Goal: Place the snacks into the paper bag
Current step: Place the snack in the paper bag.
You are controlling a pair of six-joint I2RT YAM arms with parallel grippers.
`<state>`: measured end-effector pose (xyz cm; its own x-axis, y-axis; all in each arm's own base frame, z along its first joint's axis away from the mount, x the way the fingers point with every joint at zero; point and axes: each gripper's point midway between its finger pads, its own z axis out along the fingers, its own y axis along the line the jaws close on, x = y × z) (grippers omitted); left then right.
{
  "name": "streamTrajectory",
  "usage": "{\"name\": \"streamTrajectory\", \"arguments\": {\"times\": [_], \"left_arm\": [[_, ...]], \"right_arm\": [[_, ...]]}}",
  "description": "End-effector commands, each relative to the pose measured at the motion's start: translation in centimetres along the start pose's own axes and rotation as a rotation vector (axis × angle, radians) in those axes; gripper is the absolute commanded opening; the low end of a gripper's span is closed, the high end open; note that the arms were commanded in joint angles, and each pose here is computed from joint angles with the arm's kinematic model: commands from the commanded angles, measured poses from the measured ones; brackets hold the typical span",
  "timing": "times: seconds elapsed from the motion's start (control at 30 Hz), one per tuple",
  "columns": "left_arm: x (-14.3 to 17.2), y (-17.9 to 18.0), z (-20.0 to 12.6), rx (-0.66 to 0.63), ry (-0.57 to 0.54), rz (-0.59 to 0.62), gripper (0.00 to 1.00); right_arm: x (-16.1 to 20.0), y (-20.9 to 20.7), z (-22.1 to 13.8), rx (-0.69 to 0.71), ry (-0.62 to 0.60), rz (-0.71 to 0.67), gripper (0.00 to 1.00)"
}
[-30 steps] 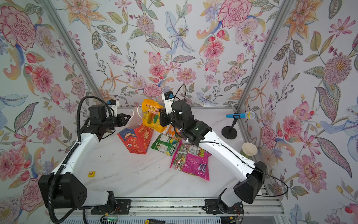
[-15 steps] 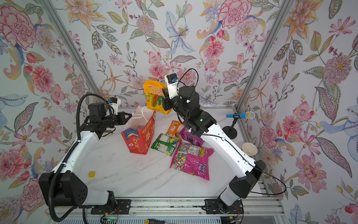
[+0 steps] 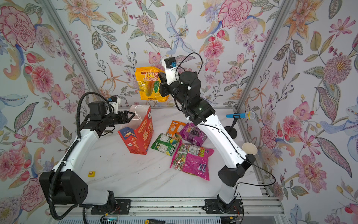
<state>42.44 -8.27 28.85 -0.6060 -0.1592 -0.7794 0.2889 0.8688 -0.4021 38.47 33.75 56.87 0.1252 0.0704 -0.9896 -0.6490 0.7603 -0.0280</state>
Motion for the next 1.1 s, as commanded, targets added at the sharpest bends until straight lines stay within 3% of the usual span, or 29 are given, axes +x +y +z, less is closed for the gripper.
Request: {"name": "streamTrajectory", "arguments": {"times": [0.0,0.3,0.5,0.73,0.93,1.07], "left_arm": [[-0.8,1.7,-0.7,-0.133,0.011,0.043,0.74],[-2.0,2.6,-1.4,-0.217,0.016,0.082,0.77],[-1.0,4.4,-0.8,-0.305,0.075,0.099,0.78],[0.2,3.3,1.0,-0.267,0.131,0.124,0.79],[2.2,4.3,2.6,-0.297,0.218,0.120,0.70],[2.2,4.2,2.6,-0.298,0.217,0.123,0.53]], "right_arm": [[-4.4,0.3,-1.3,-0.030,-0.119,-0.005,0.00],[-3.2,0.2,-1.1,-0.030,-0.091,-0.009,0.00],[-2.5,0.4,-0.6,-0.046,-0.079,-0.008,0.00],[-2.0,0.3,-0.1,-0.050,-0.072,-0.006,0.00],[-1.2,0.4,0.4,-0.059,-0.060,-0.005,0.00],[-0.7,0.4,1.3,-0.080,-0.065,-0.002,0.00]]}}
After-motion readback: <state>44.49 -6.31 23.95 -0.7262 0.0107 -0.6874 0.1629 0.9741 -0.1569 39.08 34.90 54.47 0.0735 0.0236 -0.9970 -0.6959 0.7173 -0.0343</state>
